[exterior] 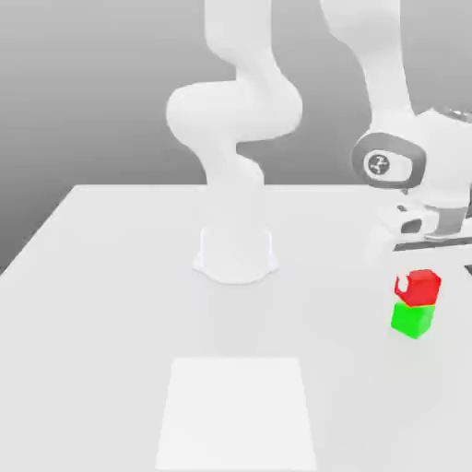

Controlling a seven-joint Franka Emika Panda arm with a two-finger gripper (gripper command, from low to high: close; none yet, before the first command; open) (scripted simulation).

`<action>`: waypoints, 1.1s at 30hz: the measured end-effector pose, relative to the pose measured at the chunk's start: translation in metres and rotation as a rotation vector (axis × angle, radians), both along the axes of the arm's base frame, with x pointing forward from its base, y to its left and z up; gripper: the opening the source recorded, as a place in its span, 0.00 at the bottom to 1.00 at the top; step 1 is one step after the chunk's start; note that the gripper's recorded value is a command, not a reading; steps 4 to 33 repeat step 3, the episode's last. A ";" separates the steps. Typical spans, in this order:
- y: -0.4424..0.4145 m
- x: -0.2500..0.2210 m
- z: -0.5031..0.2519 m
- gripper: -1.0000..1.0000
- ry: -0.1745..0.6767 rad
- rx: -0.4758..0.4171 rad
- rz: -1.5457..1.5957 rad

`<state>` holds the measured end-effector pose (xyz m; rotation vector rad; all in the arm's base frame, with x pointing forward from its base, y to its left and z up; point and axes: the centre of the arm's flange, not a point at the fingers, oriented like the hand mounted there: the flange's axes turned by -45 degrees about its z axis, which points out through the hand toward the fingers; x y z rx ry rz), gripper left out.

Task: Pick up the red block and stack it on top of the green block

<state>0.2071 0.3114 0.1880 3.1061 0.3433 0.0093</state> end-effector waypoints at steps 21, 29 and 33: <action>0.001 -0.002 -0.006 0.00 0.004 0.008 0.001; 0.001 -0.002 -0.006 0.00 0.004 0.008 0.001; 0.001 -0.002 -0.006 0.00 0.004 0.008 0.001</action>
